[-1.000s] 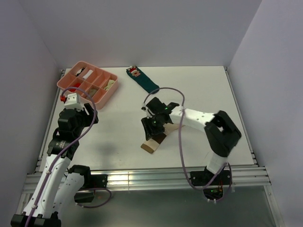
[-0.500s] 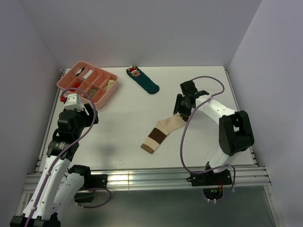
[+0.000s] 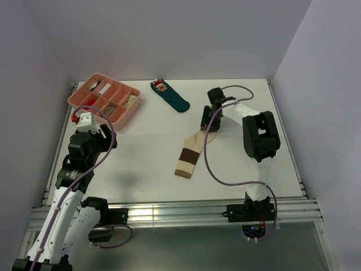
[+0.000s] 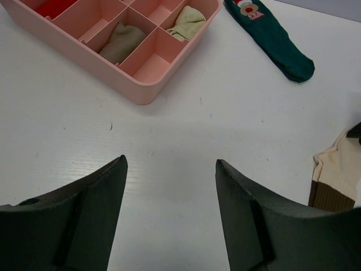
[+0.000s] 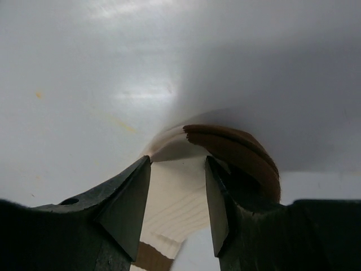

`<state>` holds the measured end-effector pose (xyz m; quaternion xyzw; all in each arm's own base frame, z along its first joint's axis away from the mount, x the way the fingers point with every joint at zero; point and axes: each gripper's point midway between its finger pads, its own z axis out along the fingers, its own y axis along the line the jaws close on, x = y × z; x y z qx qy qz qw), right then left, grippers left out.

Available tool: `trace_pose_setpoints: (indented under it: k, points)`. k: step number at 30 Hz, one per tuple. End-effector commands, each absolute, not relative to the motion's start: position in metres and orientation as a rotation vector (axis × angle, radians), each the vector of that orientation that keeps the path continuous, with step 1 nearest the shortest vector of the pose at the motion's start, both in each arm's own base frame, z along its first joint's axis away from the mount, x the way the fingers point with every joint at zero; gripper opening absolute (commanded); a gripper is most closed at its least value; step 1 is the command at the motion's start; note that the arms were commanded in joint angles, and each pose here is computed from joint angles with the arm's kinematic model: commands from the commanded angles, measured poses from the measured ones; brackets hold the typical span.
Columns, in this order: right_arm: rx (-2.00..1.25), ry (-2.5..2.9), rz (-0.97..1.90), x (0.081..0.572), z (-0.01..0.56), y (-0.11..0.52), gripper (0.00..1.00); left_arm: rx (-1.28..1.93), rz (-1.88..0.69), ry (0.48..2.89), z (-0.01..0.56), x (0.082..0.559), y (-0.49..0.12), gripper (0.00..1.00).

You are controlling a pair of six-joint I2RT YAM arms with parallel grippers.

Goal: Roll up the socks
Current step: Move the sock to the center of the board.

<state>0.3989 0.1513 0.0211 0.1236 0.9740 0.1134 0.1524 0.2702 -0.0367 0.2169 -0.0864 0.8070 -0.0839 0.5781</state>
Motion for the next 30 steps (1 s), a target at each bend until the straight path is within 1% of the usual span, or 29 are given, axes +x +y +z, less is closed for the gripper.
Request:
trace_pose_setpoints:
  k: [1, 4, 6, 7, 9, 10, 12, 14, 15, 19, 21, 23, 24, 25, 26, 27, 29, 30]
  points:
    - [0.220, 2.781, 0.386, 0.434, 0.022, 0.166, 0.51, -0.175, -0.201, 1.838, 0.227, 0.273, -0.038, 0.69]
    - [0.116, 2.749, 0.419, 0.458, 0.026, 0.180, 0.52, -0.136, -0.227, 1.841, 0.227, 0.274, -0.045, 0.69]
    - [0.029, 2.741, 0.437, 0.466, 0.024, 0.194, 0.53, -0.099, -0.257, 1.830, 0.230, 0.274, -0.051, 0.70]
    - [-0.013, 2.696, 0.460, 0.479, 0.038, 0.204, 0.53, -0.077, -0.271, 1.832, 0.229, 0.273, -0.055, 0.70]
    - [-0.098, 2.689, 0.484, 0.482, 0.039, 0.221, 0.53, -0.028, -0.320, 1.829, 0.229, 0.273, -0.065, 0.71]
    - [-0.128, 2.640, 0.503, 0.493, 0.057, 0.231, 0.54, 0.000, -0.345, 1.829, 0.230, 0.272, -0.070, 0.71]
    - [-0.202, 2.606, 0.540, 0.492, 0.072, 0.247, 0.54, 0.062, -0.397, 1.820, 0.233, 0.271, -0.082, 0.72]
    - [-0.255, 2.529, 0.558, 0.494, 0.100, 0.257, 0.56, 0.090, -0.410, 1.828, 0.232, 0.270, -0.086, 0.75]
    - [-0.306, 2.482, 0.553, 0.489, 0.119, 0.264, 0.56, 0.107, -0.420, 1.835, 0.232, 0.270, -0.090, 0.76]
    - [-0.332, 2.431, 0.566, 0.464, 0.145, 0.271, 0.56, 0.174, -0.470, 1.826, 0.239, 0.269, -0.107, 0.77]
    - [-0.255, 2.419, 0.599, 0.443, 0.159, 0.263, 0.56, 0.211, -0.485, 1.827, 0.241, 0.270, -0.120, 0.78]
    - [-0.183, 2.374, 0.625, 0.436, 0.173, 0.254, 0.57, 0.263, -0.489, 1.826, 0.242, 0.271, -0.134, 0.78]
    - [-0.129, 2.315, 0.662, 0.428, 0.201, 0.250, 0.59, 0.326, -0.512, 1.846, 0.238, 0.270, -0.155, 0.79]
    - [-0.105, 2.323, 0.677, 0.417, 0.192, 0.244, 0.61, 0.353, -0.500, 1.854, 0.237, 0.271, -0.162, 0.79]
    - [-0.050, 2.312, 0.690, 0.413, 0.197, 0.235, 0.62, 0.396, -0.493, 1.856, 0.235, 0.271, -0.171, 0.79]
    - [-0.021, 2.296, 0.687, 0.402, 0.204, 0.224, 0.63, 0.465, -0.510, 1.876, 0.228, 0.269, -0.192, 0.79]
    - [0.072, 2.304, 0.634, 0.395, 0.204, 0.202, 0.63, 0.533, -0.503, 1.879, 0.223, 0.270, -0.211, 0.79]
    - [0.105, 2.282, 0.624, 0.388, 0.213, 0.192, 0.63, 0.595, -0.520, 1.896, 0.215, 0.268, -0.230, 0.79]
